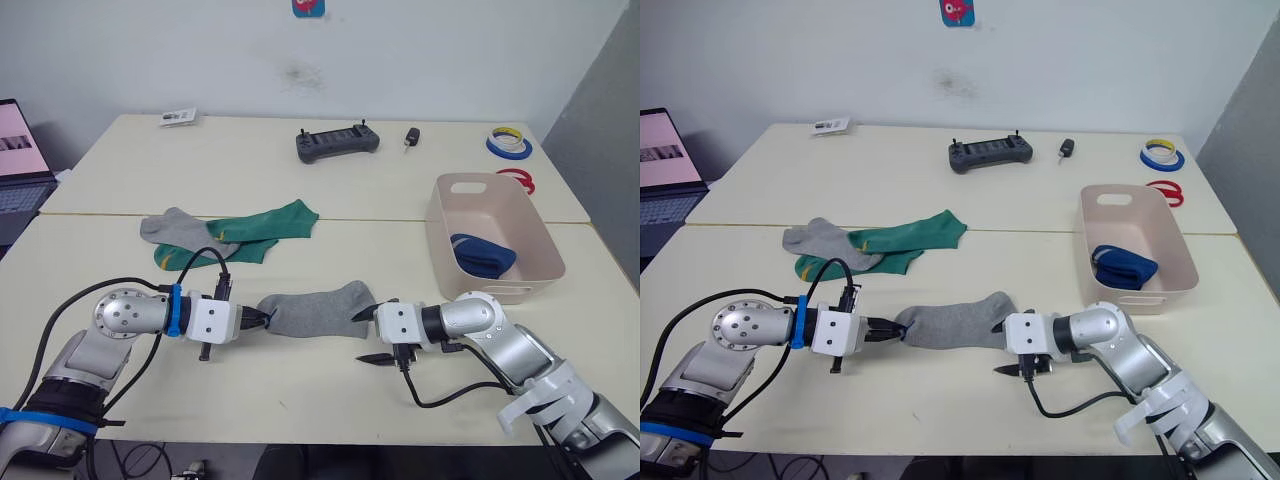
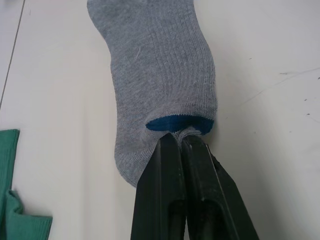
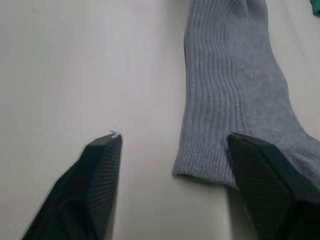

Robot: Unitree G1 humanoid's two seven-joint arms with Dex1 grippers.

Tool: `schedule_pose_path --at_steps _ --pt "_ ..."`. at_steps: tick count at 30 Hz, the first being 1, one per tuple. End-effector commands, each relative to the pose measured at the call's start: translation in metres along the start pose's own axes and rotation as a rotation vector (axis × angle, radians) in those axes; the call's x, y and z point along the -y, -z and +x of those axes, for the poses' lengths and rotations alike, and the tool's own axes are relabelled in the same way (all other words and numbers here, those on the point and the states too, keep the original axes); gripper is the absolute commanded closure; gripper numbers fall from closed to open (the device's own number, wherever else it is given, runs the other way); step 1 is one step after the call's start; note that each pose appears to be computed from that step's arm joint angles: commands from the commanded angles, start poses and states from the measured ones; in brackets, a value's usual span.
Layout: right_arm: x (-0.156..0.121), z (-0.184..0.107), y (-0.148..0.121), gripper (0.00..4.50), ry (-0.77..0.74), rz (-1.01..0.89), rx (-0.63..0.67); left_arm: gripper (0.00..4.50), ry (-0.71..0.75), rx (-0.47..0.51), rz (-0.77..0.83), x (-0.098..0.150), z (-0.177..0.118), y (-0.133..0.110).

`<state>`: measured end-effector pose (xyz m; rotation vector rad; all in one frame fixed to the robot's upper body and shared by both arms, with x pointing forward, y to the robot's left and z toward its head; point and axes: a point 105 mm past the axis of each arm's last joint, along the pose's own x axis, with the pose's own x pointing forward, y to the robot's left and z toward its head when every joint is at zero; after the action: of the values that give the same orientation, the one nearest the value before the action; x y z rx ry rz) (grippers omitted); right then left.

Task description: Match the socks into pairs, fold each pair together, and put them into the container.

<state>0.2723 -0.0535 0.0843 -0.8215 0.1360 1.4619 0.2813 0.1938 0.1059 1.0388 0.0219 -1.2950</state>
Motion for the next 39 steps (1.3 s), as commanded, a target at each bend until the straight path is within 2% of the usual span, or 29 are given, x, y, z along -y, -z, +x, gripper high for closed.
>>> schedule_pose_path --at_steps 1,7,12,15,19,22,24,26,32,39 --pt "0.008 -0.003 0.008 2.39 0.020 0.018 -0.053 4.50 -0.028 0.003 0.046 -0.006 -0.004 -0.005" --pt "0.009 -0.002 0.017 4.45 0.036 0.087 -0.098 4.50 -0.018 -0.001 0.086 -0.005 -0.003 -0.005" --pt "0.008 -0.003 0.015 4.49 0.037 0.117 -0.089 4.50 -0.018 0.010 0.100 -0.003 -0.004 -0.005" --pt "0.000 -0.009 0.004 4.49 -0.004 0.155 -0.033 4.50 -0.015 0.032 0.056 0.000 -0.008 -0.010" --pt "-0.019 -0.031 -0.015 4.49 -0.102 0.195 0.014 4.50 0.004 0.114 -0.202 0.002 -0.018 -0.034" --pt "-0.045 -0.054 -0.033 4.49 -0.234 0.297 0.042 4.50 0.170 0.143 -0.419 0.024 -0.032 -0.062" --pt "-0.058 -0.064 -0.044 4.49 -0.305 0.359 0.059 4.50 0.268 0.127 -0.528 0.042 -0.039 -0.071" --pt "-0.064 -0.067 -0.047 4.49 -0.334 0.428 0.057 4.50 0.294 0.130 -0.632 0.054 -0.039 -0.072" --pt "-0.035 -0.042 -0.022 4.49 -0.187 0.626 0.005 4.50 0.149 0.156 -0.939 0.058 -0.021 -0.047" --pt "0.010 -0.018 -0.001 4.49 -0.045 0.651 -0.047 4.50 -0.009 0.117 -1.152 0.047 -0.005 -0.010"
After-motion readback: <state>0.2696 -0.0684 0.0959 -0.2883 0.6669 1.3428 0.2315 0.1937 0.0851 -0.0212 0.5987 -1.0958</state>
